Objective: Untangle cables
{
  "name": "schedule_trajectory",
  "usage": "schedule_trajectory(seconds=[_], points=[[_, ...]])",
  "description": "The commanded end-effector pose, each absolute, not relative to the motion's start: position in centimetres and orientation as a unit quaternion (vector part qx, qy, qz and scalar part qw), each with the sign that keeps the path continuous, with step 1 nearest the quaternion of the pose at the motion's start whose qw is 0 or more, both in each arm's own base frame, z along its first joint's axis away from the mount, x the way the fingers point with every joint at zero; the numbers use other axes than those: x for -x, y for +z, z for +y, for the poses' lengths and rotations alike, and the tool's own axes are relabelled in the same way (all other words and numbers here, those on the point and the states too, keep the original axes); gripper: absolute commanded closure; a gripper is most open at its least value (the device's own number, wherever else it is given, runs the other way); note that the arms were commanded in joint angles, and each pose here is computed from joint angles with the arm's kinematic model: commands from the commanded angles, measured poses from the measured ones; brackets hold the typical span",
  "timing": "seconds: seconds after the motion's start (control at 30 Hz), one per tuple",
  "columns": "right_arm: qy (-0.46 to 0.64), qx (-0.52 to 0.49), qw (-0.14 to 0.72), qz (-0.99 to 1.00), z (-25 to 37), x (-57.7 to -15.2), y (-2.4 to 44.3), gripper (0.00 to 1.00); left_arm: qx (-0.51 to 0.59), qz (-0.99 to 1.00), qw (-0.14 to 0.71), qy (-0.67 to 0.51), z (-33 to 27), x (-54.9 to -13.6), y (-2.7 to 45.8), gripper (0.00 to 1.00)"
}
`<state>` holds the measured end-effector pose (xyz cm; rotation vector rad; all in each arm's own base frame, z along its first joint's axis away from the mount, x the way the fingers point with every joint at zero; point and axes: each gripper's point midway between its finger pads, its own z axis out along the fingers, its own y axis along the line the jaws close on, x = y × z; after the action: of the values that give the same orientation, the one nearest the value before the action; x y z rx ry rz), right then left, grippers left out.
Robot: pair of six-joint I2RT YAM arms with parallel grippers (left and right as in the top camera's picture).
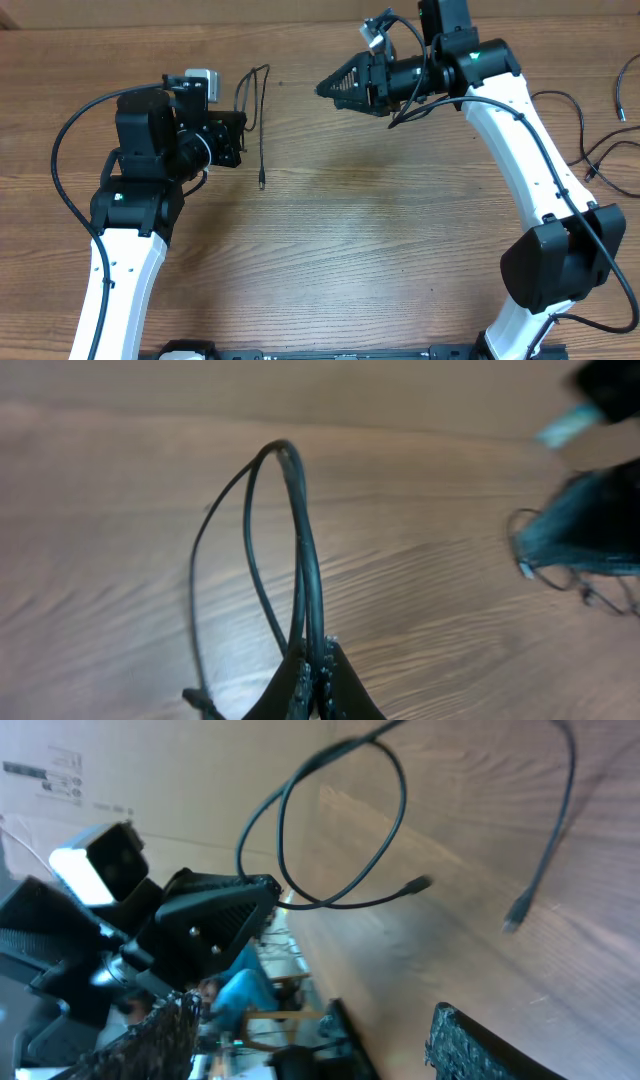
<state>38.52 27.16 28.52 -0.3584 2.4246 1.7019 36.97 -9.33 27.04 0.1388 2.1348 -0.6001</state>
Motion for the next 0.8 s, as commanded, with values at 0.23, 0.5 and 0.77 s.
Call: schedule_trajectory(seconds=[0.23,0.5,0.77], points=[[0.599,0.065,0.043,0.797,29.3,-38.2,31.7,0.26,-0.185,0.805,0.475,-0.304,-12.6,-35.4,30.2,0.96],[0.599,0.068,0.039,0.797,30.8,-37.7,31.9,0.28,-0.194,0.796,0.483,-0.309,-12.8,-35.5,30.7,0.96],[0.559,0.062,0.069,0.824,32.7,-37.8,30.4,0.34,-0.143,0.799,0.473,-0.342,-12.9,-35.7,31.4,0.96]])
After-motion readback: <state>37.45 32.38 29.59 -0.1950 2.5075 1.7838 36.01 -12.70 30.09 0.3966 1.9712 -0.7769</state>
